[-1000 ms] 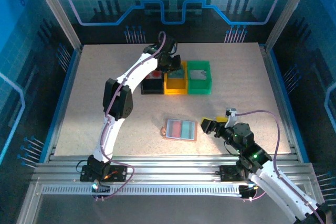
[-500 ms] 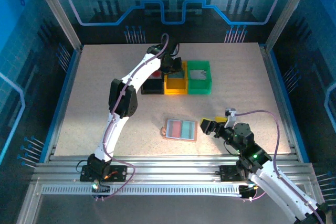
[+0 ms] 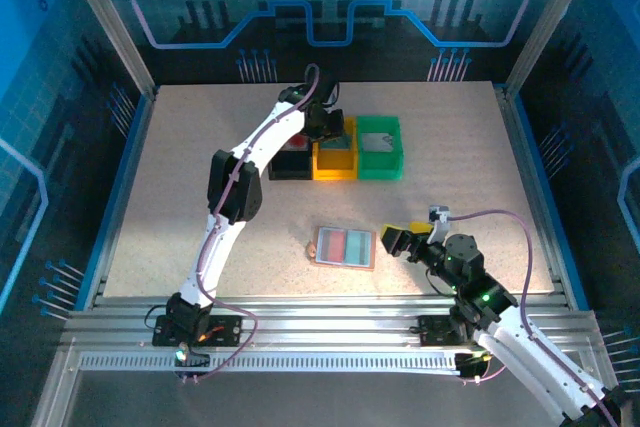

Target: Take the credit cards out of the card holder

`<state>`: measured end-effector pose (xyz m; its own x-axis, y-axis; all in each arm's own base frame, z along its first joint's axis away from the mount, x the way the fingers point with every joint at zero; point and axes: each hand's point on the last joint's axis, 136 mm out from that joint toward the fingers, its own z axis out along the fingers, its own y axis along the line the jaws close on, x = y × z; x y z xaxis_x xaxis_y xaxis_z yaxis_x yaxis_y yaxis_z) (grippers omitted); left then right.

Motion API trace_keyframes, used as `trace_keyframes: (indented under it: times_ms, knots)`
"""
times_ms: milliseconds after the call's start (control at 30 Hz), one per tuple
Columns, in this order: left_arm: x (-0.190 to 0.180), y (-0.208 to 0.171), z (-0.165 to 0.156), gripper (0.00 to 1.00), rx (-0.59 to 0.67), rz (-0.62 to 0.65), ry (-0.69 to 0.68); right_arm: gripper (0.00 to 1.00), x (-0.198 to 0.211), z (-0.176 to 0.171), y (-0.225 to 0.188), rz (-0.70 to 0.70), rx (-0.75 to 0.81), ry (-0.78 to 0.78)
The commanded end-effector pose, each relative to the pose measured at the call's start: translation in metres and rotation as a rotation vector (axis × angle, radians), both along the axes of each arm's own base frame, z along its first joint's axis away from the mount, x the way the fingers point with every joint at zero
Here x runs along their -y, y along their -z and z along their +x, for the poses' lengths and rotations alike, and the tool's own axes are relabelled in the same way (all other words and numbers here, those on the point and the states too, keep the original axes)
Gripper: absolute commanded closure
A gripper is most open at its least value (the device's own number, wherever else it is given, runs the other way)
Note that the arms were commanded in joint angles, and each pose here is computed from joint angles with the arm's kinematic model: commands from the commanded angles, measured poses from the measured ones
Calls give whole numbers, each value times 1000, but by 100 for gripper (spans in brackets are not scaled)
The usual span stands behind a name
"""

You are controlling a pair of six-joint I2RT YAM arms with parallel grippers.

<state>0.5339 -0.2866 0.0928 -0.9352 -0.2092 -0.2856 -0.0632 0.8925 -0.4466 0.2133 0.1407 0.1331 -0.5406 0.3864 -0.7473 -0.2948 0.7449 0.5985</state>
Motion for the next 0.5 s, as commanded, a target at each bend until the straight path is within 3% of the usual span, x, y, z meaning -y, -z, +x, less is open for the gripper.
trace_keyframes:
  times_ms: [0, 467]
  knots:
    - [-4, 7, 2, 99, -18, 1, 8, 0, -5, -1, -2, 17, 17, -19]
    - [-1, 12, 5, 81, -35, -31, 0, 0, -7, 1, 1, 2, 13, -20]
